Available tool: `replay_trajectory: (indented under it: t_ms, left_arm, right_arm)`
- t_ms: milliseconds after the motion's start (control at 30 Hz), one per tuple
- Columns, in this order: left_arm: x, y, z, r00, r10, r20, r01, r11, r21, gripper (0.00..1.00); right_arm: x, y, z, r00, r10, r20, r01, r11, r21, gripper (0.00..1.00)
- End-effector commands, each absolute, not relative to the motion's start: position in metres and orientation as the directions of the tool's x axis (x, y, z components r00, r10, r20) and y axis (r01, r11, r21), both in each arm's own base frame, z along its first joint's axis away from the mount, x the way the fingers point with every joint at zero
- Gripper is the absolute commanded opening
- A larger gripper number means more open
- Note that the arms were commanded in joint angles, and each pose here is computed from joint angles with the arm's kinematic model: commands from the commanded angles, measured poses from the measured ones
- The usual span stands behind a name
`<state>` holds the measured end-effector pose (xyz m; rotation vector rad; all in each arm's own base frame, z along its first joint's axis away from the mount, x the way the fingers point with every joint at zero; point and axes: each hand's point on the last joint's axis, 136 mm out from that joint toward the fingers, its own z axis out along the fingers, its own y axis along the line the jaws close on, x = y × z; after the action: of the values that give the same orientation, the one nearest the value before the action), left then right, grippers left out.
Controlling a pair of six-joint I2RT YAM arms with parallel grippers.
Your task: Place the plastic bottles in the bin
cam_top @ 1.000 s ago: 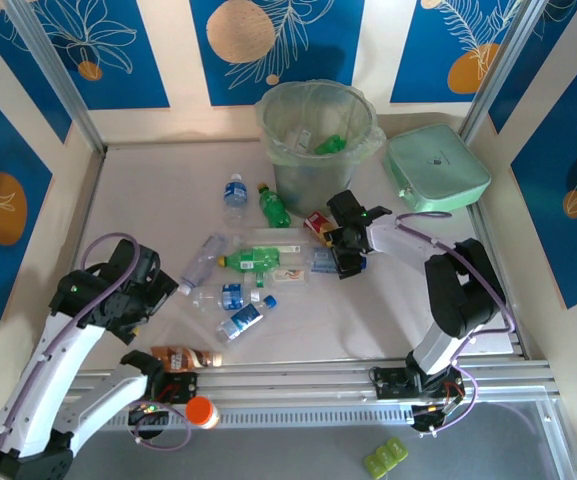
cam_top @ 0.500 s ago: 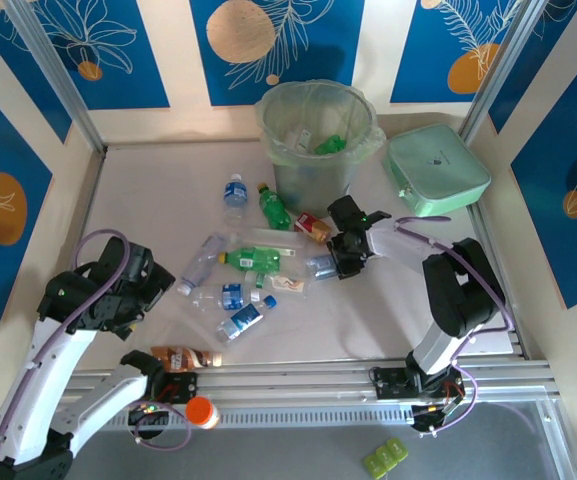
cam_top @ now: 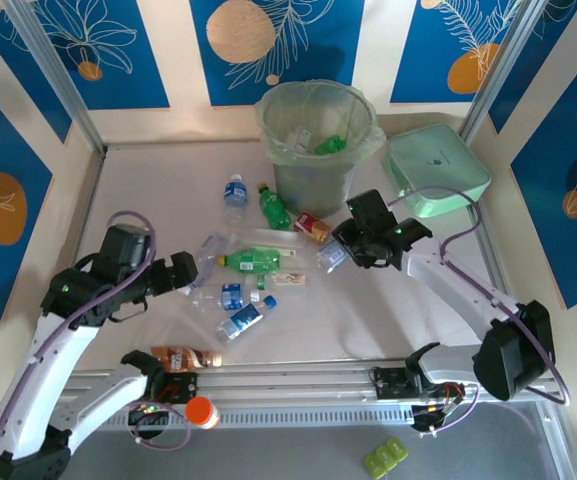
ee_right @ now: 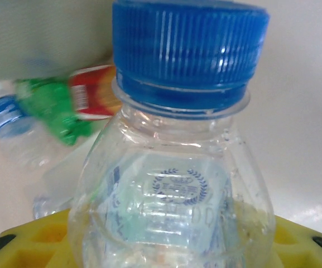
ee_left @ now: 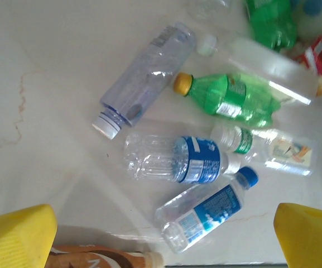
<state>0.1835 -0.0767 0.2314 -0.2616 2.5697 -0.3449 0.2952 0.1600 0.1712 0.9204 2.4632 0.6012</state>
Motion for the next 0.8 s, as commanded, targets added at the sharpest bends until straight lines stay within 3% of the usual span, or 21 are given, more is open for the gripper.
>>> replay_trajectory:
  t_ms: [0,167,267,400,567,767]
  left_arm:
    - [0.192,-0.084,0.23,-0.851,-0.028,-0.525,0.06,0.987,-0.15,0.99]
    - [0.208,-0.09,0.244,-0.806,0.098,-0.584,0.173,0.982,-0.075,0.99]
    - [0.214,-0.122,0.26,-0.744,0.102,-0.661,0.301,0.933,-0.195,0.99]
    - [0.226,-0.148,0.284,-0.597,0.108,-0.795,0.446,0.868,-0.217,1.0]
    - [0.233,-0.167,0.308,-0.411,0.105,-0.906,0.579,0.798,-0.17,0.99]
    - [0.251,-0.153,0.296,-0.428,0.157,-0.89,0.5,0.862,-0.089,0.99]
  right_arm:
    - [0.308,0.159,0.229,-0.7,0.483,-0.525,0.21,0.843,0.496,0.39]
    - [0.332,0.186,0.318,-0.587,0.324,-0.742,-0.11,0.876,0.469,0.39]
    - [0.355,0.197,0.366,-0.509,0.288,-0.811,-0.184,0.884,0.43,0.38]
    - [0.395,0.211,0.414,-0.408,0.227,-0.884,-0.246,0.906,0.346,0.38]
    - [0.459,0.215,0.427,-0.425,0.199,-0.883,-0.242,0.915,0.323,0.38]
    - [0.531,0.214,0.396,-0.459,0.109,-0.882,-0.196,0.956,0.22,0.38]
